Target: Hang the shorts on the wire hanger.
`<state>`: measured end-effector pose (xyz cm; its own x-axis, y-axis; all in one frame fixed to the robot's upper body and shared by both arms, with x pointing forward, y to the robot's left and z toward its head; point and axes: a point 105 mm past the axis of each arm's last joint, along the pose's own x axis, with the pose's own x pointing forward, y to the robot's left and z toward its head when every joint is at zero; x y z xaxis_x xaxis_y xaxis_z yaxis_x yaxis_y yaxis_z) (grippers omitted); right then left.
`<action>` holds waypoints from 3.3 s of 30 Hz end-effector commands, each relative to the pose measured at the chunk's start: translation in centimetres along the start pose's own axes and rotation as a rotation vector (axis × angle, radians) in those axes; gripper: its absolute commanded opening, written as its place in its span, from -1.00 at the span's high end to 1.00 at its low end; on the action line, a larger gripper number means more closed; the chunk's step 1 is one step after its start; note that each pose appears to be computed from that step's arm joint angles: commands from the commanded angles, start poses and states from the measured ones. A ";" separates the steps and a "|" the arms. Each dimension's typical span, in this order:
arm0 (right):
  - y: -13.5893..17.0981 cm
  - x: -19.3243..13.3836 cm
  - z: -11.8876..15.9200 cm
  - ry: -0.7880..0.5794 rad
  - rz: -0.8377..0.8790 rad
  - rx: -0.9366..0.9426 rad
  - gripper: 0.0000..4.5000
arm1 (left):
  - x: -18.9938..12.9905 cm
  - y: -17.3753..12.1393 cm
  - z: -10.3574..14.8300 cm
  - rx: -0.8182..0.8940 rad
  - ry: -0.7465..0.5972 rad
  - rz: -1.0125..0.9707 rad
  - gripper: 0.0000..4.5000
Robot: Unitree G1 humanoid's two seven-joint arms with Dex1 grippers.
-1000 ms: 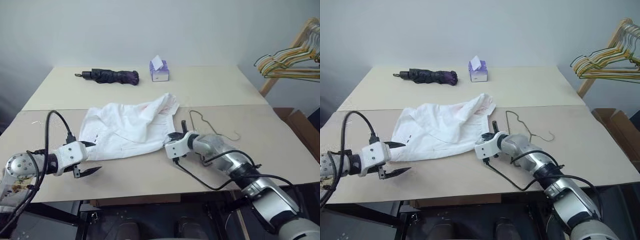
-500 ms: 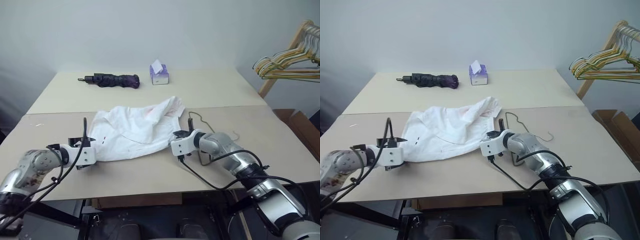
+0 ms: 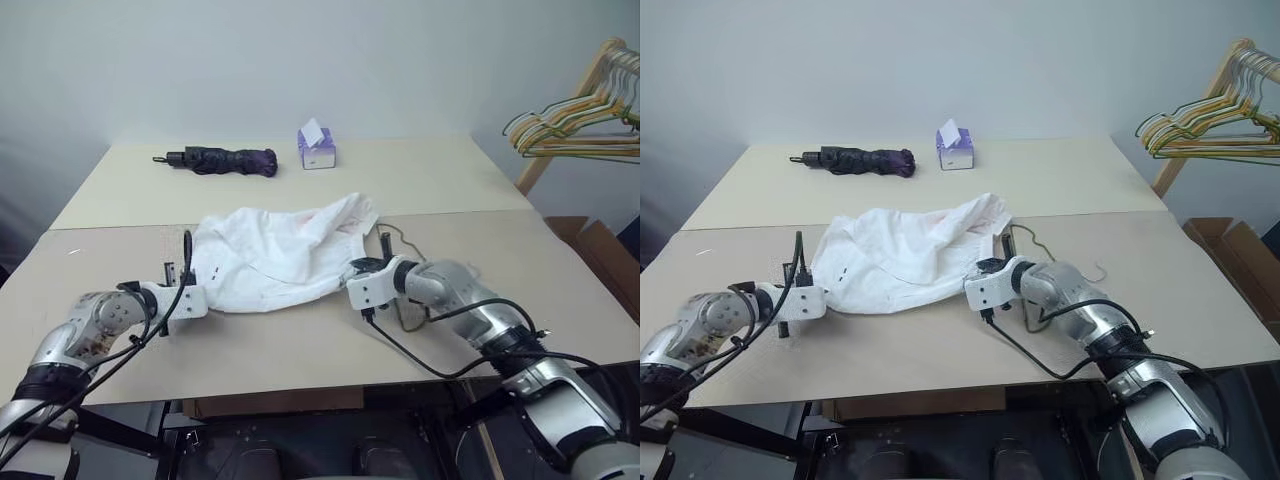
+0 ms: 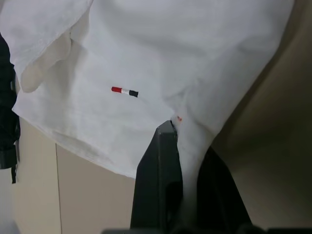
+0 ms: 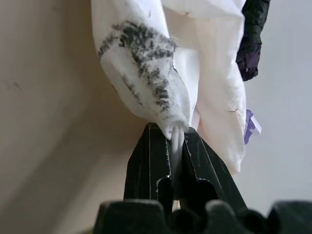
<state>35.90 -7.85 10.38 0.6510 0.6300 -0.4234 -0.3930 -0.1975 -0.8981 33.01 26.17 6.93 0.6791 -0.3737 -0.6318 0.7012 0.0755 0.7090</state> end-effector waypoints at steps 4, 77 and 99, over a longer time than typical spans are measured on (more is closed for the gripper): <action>-1.1 -4.0 2.1 -0.211 0.005 0.008 1.00 | -2.7 0.7 2.9 0.033 -0.146 -0.164 0.98; 2.4 -5.2 -1.2 -0.394 -0.076 -0.083 1.00 | -8.8 -7.3 7.1 -0.024 -0.315 -0.467 0.98; 3.5 -8.4 -0.2 -0.407 -0.018 0.038 -0.98 | -10.0 -7.7 6.4 -0.250 -0.311 -0.503 -0.60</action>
<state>28.56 -13.71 8.53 0.3135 0.8723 -0.3752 -0.4423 -0.2155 -0.8706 18.86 23.53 8.37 0.1606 -0.6400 -0.7515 0.9776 -0.0021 0.2106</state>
